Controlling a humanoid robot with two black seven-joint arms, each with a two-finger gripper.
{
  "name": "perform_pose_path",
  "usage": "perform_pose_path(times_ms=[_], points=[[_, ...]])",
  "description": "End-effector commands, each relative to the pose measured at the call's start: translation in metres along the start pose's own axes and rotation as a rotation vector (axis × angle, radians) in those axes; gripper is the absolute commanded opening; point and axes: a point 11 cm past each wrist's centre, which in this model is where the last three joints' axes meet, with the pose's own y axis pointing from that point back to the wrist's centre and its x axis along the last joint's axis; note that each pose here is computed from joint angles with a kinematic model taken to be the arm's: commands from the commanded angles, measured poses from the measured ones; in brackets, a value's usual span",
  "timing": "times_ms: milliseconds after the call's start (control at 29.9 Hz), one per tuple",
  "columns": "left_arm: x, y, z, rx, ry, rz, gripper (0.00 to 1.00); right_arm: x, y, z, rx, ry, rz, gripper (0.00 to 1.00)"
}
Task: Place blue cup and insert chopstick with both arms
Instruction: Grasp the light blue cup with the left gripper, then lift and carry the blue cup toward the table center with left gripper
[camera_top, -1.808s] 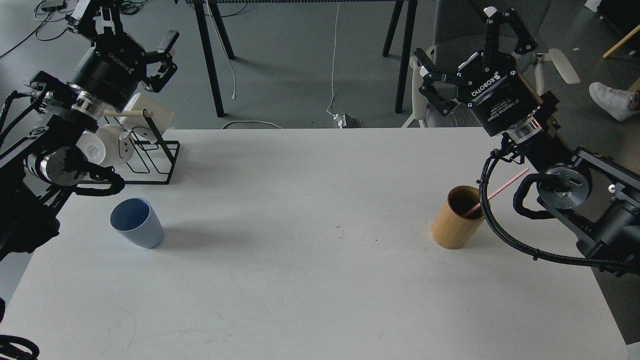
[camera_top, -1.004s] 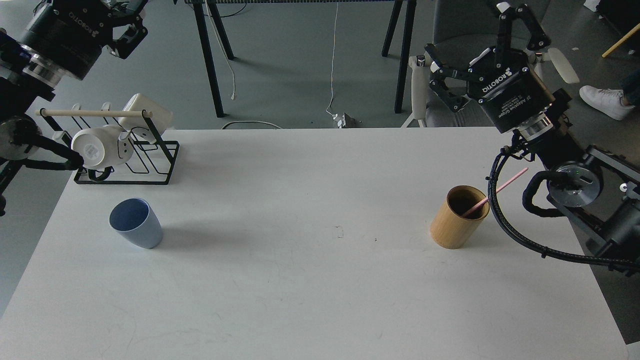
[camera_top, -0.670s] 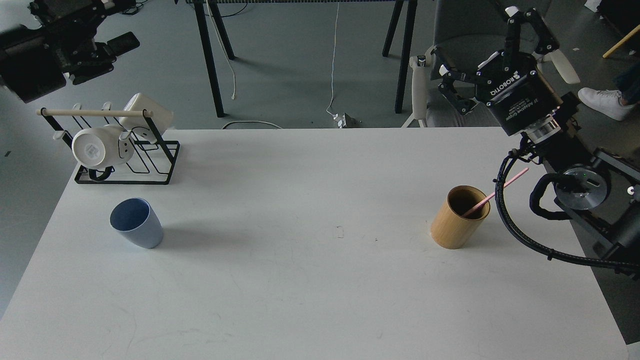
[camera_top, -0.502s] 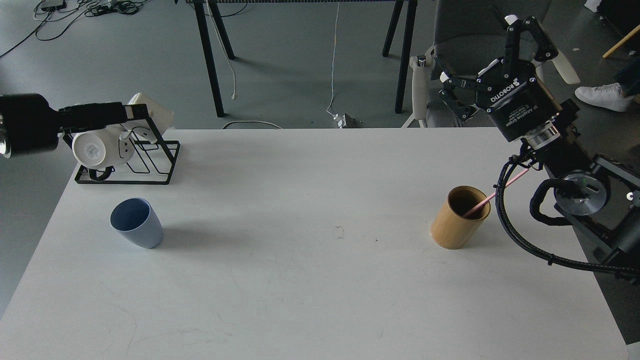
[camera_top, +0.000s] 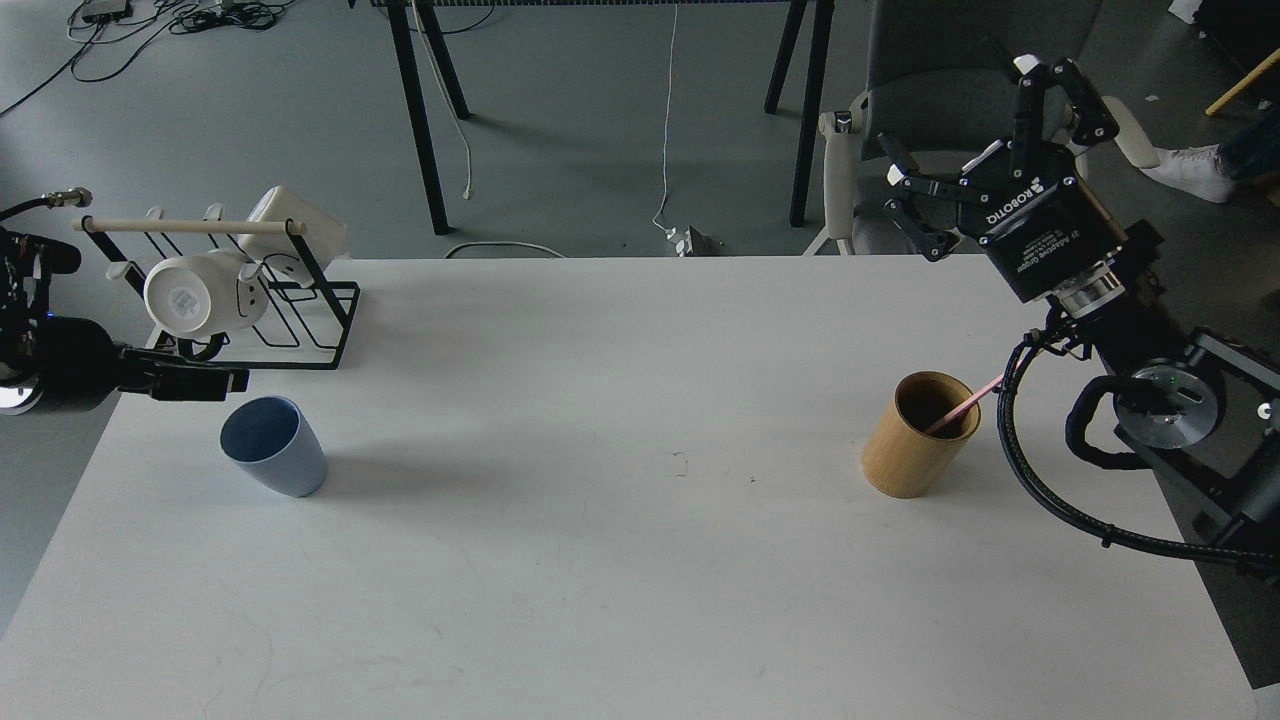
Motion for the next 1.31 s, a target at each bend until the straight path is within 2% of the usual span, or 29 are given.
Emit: perform_pose_path(times_ms=[0,301,402,703,770,804,904,1004,1272], points=[[-0.014,-0.015,-0.002,0.006,0.021,-0.025,0.99,0.004,0.004,-0.004,0.002,0.009,0.012,0.96],[-0.032,-0.032,-0.01,0.032,0.042,-0.031,0.96,0.007,0.007,-0.007,0.002,0.018,0.021,0.96],[-0.031,-0.035,-0.008,0.027,0.042,-0.032,0.9,0.007,0.009,-0.006,0.0,0.016,0.023,0.96],[-0.03,-0.035,-0.007,0.022,0.031,-0.01,0.45,0.009,0.012,-0.003,-0.005,0.012,0.032,0.96],[-0.03,-0.036,-0.006,0.019,0.028,-0.007,0.28,0.01,0.014,-0.002,-0.008,0.011,0.036,0.96],[-0.028,-0.036,-0.005,0.018,0.023,0.001,0.15,0.01,0.014,-0.002,-0.008,0.011,0.036,0.96],[-0.026,-0.037,-0.004,0.015,0.009,0.027,0.03,0.01,0.014,-0.002,-0.006,0.011,0.036,0.96],[-0.028,-0.037,-0.004,0.012,0.012,0.027,0.0,0.01,0.014,-0.002,-0.007,0.01,0.037,0.96],[-0.027,-0.034,-0.007,0.019,0.016,0.039,0.0,0.012,0.016,-0.002,-0.01,0.012,0.043,0.96]])
